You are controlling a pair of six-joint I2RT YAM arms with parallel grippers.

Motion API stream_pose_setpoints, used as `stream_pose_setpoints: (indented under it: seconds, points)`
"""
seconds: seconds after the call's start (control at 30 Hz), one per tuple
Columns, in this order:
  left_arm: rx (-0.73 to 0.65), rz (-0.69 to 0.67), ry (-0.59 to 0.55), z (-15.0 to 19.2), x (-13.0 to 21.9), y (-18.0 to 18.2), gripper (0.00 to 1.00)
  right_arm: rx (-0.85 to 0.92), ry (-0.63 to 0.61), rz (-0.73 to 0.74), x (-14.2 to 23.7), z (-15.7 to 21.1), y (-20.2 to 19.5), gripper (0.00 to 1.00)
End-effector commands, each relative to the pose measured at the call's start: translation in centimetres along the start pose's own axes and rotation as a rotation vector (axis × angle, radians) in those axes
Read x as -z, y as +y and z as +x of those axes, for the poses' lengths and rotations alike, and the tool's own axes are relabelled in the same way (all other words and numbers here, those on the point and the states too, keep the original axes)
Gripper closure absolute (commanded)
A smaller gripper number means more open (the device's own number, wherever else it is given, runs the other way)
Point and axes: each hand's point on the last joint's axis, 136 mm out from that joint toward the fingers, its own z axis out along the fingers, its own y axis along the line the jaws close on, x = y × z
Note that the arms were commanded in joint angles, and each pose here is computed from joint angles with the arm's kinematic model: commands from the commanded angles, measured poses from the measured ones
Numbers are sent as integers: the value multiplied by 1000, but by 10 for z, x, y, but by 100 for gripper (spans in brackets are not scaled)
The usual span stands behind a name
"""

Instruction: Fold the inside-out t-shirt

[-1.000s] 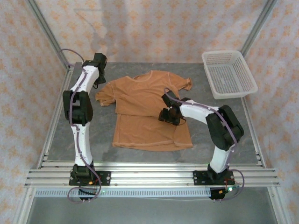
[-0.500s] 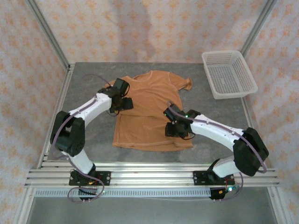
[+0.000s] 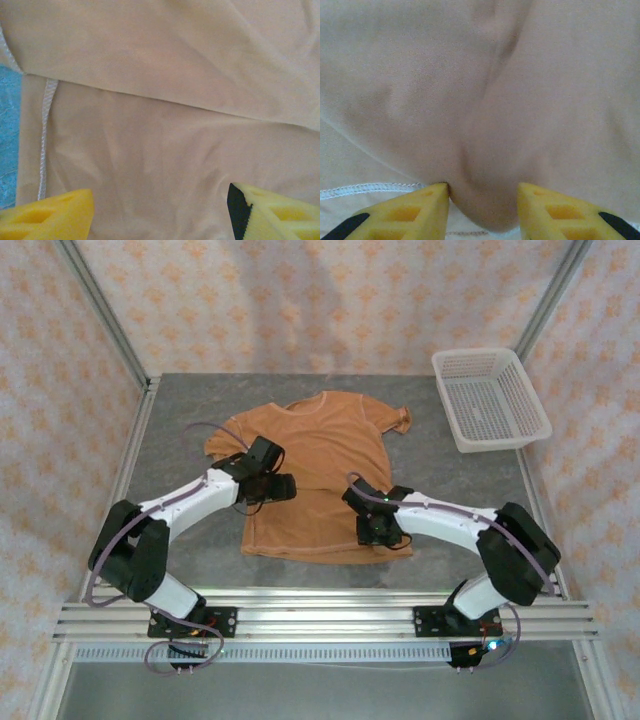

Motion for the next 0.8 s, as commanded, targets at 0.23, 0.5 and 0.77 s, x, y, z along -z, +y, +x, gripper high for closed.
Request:
stream_pose_setpoints:
  seconds: [0.23,0.5,0.77]
  points:
    - [-159,119,-17,15,16,-24,28,16,-53,54,24,-12,-8,100]
    - [-476,296,-109,44,27,-86,20,-13,-120,-43,64,-32,0,100]
    - [-881,475,-334,97,53,-136,1,-154,-125,-228,73,-50,7,100]
